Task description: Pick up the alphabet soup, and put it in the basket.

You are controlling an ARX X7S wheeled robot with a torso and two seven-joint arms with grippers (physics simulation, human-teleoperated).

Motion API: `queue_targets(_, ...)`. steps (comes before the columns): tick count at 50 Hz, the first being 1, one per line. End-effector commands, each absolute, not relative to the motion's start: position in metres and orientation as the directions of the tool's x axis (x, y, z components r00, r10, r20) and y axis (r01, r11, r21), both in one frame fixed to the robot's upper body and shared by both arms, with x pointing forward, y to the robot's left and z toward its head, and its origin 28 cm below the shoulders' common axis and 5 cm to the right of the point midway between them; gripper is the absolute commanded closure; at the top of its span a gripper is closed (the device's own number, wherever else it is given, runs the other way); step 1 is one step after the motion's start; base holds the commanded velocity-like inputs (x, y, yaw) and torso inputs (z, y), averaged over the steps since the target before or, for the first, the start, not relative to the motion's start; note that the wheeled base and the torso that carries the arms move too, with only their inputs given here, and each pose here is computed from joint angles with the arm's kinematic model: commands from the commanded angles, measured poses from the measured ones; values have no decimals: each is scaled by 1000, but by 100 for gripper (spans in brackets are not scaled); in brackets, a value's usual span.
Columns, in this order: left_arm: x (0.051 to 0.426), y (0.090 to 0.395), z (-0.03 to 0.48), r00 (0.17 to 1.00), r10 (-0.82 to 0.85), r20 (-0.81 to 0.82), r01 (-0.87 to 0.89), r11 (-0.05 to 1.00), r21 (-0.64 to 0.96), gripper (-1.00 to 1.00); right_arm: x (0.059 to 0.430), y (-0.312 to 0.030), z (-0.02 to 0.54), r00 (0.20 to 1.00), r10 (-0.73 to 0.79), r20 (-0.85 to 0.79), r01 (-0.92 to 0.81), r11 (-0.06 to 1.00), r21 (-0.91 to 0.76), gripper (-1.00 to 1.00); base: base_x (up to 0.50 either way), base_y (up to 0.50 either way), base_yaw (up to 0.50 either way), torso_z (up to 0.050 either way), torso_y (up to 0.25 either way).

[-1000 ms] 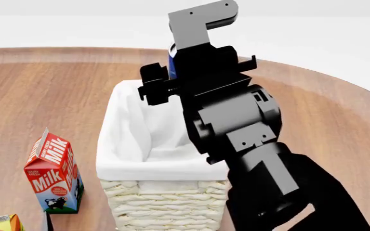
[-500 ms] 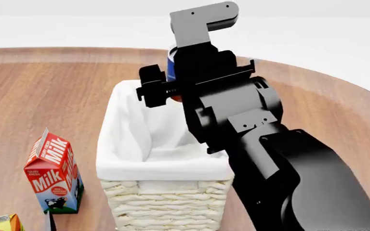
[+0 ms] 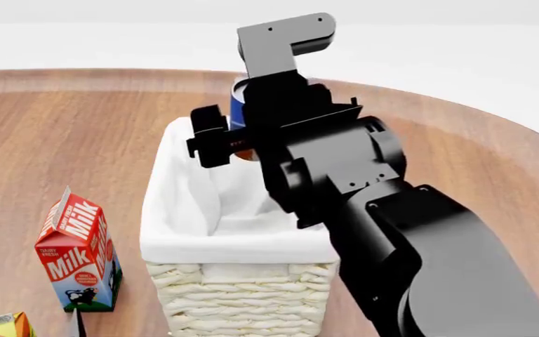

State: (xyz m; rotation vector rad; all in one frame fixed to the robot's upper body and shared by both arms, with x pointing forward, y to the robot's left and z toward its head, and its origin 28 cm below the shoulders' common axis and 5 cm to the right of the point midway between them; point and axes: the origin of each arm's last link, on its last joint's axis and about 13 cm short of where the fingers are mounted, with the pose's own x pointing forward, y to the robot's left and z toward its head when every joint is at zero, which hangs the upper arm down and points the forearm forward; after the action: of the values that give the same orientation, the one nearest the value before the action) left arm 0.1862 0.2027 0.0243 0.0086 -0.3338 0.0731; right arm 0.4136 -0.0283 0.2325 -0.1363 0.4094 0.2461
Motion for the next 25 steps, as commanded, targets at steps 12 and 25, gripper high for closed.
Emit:
queue_targets(12,186,202,25,937,94,336,-106,994,18,-100,412,-22,237,894,228,-387,-296,947,-126,100,0,0,0,0,-56)
queue_targets(25,185,202,25,937,88,337,-99,995,13,-100,412,-22,240,896,225,-383,-295,946,-133,100,0,0,0,0,-143)
